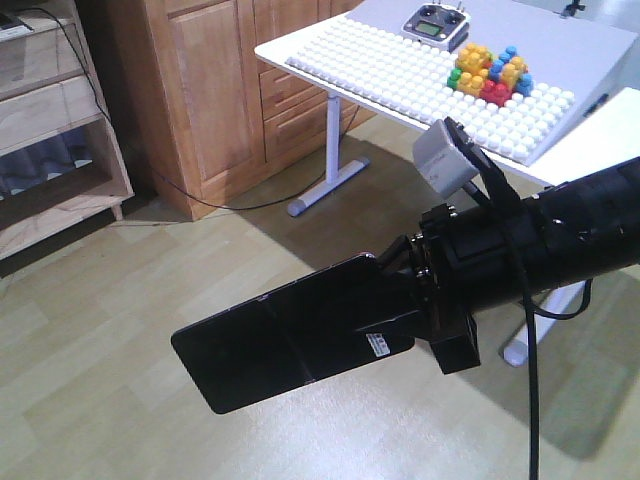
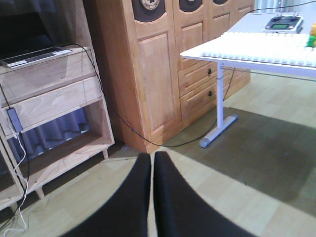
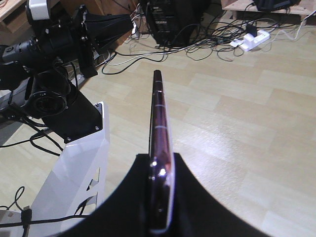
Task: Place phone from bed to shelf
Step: 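Turn the base past the white pegboard desk toward the wooden shelf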
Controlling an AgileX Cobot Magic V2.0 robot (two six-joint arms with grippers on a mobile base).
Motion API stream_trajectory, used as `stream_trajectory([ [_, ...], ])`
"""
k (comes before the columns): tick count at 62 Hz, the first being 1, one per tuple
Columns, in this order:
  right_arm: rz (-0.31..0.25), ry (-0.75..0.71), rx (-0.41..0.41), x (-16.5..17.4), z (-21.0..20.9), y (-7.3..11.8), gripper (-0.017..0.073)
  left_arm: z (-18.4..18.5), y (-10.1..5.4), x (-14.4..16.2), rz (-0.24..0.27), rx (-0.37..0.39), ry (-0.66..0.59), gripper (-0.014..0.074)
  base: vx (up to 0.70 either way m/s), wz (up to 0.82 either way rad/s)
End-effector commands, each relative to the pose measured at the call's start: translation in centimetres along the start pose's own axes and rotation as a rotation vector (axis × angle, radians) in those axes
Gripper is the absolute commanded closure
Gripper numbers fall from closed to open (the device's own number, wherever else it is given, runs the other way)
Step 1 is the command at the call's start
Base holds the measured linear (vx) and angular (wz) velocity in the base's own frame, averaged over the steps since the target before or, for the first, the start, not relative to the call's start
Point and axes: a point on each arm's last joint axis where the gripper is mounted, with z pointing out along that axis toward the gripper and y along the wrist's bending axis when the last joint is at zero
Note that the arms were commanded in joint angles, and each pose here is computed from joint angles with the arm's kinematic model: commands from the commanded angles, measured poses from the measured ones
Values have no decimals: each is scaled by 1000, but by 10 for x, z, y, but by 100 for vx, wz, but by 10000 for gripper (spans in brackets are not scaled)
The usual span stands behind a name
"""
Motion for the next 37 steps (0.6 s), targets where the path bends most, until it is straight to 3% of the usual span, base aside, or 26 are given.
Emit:
stream_trajectory([
  [1,-32,-77,-84,-14,-10,19,561,-3,2,-14,-14,-10,-107,592,40,7],
  [37,-32,-77,-84,-14,-10,19,561,-3,2,-14,-14,-10,-107,592,42,20],
])
